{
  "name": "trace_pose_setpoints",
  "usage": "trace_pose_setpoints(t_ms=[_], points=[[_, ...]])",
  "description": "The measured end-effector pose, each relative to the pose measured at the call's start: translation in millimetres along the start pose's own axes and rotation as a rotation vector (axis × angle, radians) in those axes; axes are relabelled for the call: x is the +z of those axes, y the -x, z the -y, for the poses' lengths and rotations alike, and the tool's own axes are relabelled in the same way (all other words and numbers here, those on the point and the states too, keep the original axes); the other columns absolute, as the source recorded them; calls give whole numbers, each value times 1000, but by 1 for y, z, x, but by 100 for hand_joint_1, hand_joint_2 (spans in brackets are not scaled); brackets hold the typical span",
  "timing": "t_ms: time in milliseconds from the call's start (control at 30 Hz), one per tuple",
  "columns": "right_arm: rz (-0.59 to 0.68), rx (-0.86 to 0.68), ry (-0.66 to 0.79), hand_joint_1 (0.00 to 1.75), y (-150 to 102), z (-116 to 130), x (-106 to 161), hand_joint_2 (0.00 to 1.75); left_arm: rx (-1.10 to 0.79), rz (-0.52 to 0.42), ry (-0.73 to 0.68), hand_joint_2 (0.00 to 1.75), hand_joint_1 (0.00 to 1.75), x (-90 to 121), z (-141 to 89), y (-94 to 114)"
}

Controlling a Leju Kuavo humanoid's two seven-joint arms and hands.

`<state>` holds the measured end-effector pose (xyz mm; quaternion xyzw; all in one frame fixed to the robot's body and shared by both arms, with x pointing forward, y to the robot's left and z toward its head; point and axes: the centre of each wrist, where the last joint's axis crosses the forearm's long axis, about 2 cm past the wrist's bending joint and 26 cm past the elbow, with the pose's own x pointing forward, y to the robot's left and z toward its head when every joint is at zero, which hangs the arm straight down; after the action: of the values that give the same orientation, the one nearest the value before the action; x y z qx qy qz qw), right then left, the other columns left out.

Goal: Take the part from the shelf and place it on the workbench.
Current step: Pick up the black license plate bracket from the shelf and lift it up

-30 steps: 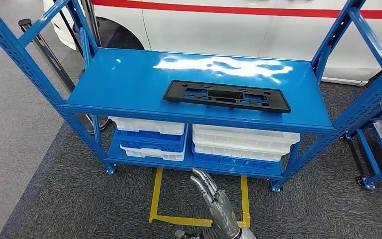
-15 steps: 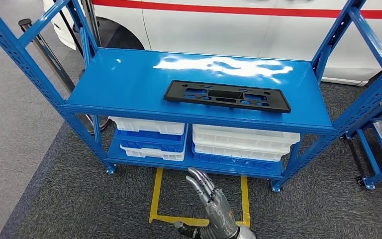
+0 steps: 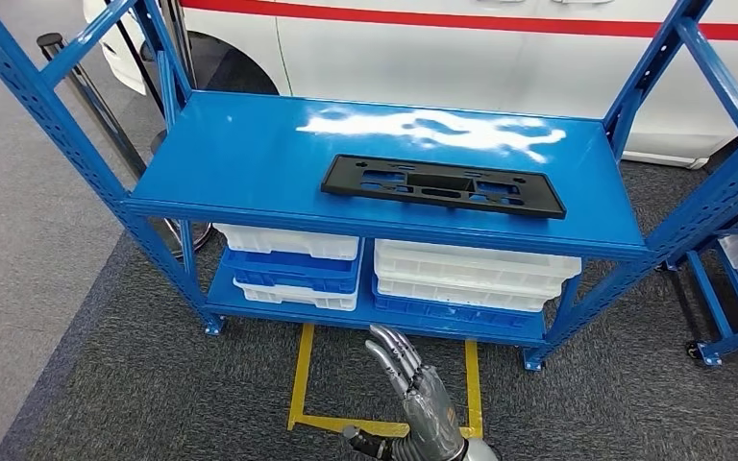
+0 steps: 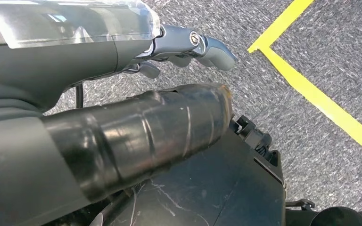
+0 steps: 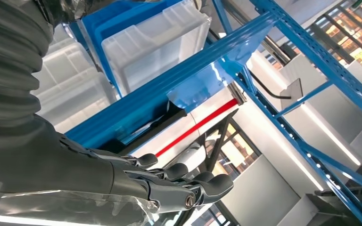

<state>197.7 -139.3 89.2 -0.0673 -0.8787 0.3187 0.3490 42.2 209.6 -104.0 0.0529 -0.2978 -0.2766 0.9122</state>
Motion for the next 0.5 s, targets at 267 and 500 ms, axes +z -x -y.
trace_pose_setpoints(t_ms=[267, 500], points=[[-27, 11, 2, 0, 1, 2, 9, 175, 2, -4, 2, 0, 0, 0, 2, -1], [-36, 17, 2, 0, 2, 3, 13, 175, 2, -4, 2, 0, 0, 0, 2, -3]])
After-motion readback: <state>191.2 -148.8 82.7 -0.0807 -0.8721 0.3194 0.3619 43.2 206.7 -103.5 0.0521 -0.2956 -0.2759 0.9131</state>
